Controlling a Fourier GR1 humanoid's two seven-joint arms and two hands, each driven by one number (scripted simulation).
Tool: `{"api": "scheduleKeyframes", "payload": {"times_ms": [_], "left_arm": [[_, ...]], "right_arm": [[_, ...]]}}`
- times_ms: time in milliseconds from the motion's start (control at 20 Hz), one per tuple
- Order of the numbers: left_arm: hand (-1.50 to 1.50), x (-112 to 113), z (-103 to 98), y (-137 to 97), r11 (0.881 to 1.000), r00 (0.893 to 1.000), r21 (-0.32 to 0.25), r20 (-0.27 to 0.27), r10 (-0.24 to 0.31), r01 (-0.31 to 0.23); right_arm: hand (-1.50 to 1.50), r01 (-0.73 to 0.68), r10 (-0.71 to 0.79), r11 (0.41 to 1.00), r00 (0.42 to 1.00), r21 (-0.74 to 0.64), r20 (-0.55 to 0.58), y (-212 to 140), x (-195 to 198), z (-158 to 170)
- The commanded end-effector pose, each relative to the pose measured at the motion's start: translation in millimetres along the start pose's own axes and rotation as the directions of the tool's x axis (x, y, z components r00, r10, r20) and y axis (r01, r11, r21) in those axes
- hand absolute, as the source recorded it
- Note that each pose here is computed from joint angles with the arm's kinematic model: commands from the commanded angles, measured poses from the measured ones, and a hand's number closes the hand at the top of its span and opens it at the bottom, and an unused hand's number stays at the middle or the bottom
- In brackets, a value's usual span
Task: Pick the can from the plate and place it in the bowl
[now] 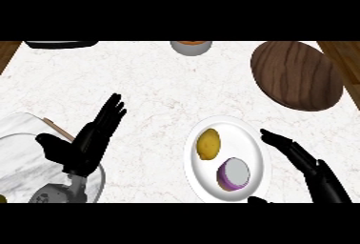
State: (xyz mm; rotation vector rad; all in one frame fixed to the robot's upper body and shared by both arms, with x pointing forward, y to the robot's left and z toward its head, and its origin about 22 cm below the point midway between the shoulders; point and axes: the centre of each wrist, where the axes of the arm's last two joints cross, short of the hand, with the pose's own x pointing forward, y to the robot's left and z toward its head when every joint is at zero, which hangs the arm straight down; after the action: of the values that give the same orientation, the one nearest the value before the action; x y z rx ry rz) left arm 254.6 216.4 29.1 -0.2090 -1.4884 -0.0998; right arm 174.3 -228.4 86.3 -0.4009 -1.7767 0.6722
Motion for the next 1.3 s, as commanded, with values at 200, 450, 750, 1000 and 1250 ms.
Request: {"api": "scheduleKeyframes", "payload": {"times_ms": [200, 450, 750, 1000, 1250], "left_arm": [[0.0, -4, -5, -6, 0.999, 1.0, -0.044, -0.007, 0.008, -0.008], [0.0, -4, -10, -14, 0.999, 1.0, -0.053, 0.004, 0.001, -0.001], [0.0, 0, -15, -17, 0.997, 1.0, -0.075, 0.011, 0.015, -0.014], [0.0, -3, -17, -9, 0.997, 1.0, -0.068, 0.001, 0.022, -0.022], [0.0, -9, -2, -12, 0.998, 1.0, -0.069, -0.005, 0.003, -0.003]], "right_arm": [[-1.5, -0.431, 0.443, 0.896, 0.876, 0.105, -0.191, -23, 51, 23], [-1.5, -0.444, 0.521, 0.849, 0.792, 0.287, -0.317, -14, 80, 23], [-1.5, -0.375, 0.527, 0.838, 0.745, 0.396, -0.41, 16, 110, -13], [-1.5, -0.386, 0.583, 0.805, 0.655, 0.45, -0.48, 34, 98, -34], [-1.5, -0.355, 0.614, 0.78, 0.591, 0.515, -0.523, 44, 76, -42]]}}
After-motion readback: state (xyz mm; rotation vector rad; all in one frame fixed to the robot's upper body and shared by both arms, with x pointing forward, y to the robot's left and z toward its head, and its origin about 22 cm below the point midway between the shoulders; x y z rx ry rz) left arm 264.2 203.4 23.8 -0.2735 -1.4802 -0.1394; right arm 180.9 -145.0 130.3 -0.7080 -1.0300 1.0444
